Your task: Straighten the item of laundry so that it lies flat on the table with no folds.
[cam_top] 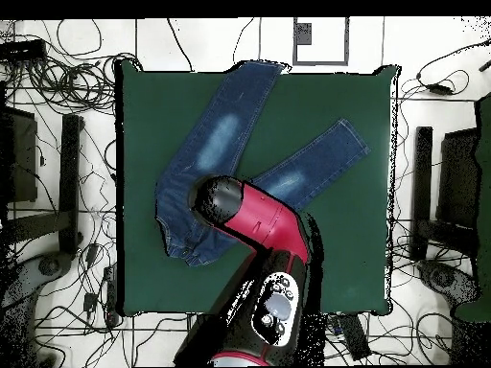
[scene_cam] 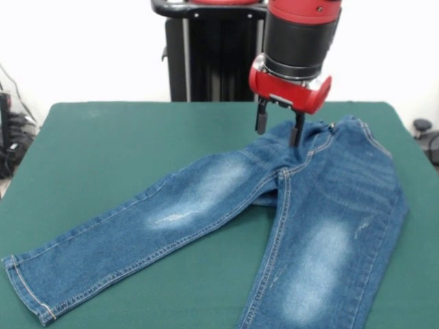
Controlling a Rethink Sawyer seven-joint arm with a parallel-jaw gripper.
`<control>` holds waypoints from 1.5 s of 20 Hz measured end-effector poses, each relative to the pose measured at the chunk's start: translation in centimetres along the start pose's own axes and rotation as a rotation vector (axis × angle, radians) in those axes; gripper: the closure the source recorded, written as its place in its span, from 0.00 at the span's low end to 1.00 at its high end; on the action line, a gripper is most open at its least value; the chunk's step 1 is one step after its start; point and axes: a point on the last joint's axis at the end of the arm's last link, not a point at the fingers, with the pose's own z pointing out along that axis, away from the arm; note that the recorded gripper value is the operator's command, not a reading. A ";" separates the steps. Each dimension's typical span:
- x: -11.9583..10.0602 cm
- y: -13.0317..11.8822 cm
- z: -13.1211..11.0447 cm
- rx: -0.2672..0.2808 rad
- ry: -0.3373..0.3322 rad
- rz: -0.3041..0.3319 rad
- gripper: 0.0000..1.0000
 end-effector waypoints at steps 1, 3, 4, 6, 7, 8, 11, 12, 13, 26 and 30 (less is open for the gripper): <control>0.0 0.0 0.0 0.000 -0.001 0.000 0.00; 0.0 0.0 0.0 0.000 -0.001 0.000 0.00; 0.0 0.0 0.0 0.000 -0.001 0.000 0.00; 0.0 0.0 0.0 -0.001 -0.003 0.000 0.00; -0.1 0.1 0.0 -0.002 -0.006 0.000 0.00; -0.1 0.1 0.0 -0.002 -0.009 -0.001 0.00; -0.3 0.2 -0.1 -0.005 -0.032 -0.006 0.00; -0.2 0.3 -0.1 -0.004 -0.036 -0.011 0.00; -0.2 0.3 -0.2 -0.003 -0.039 -0.014 0.00; -3.8 -1.2 -2.7 0.002 -0.294 -0.156 0.00; -6.2 -1.9 -3.5 -0.022 -0.365 -0.177 0.00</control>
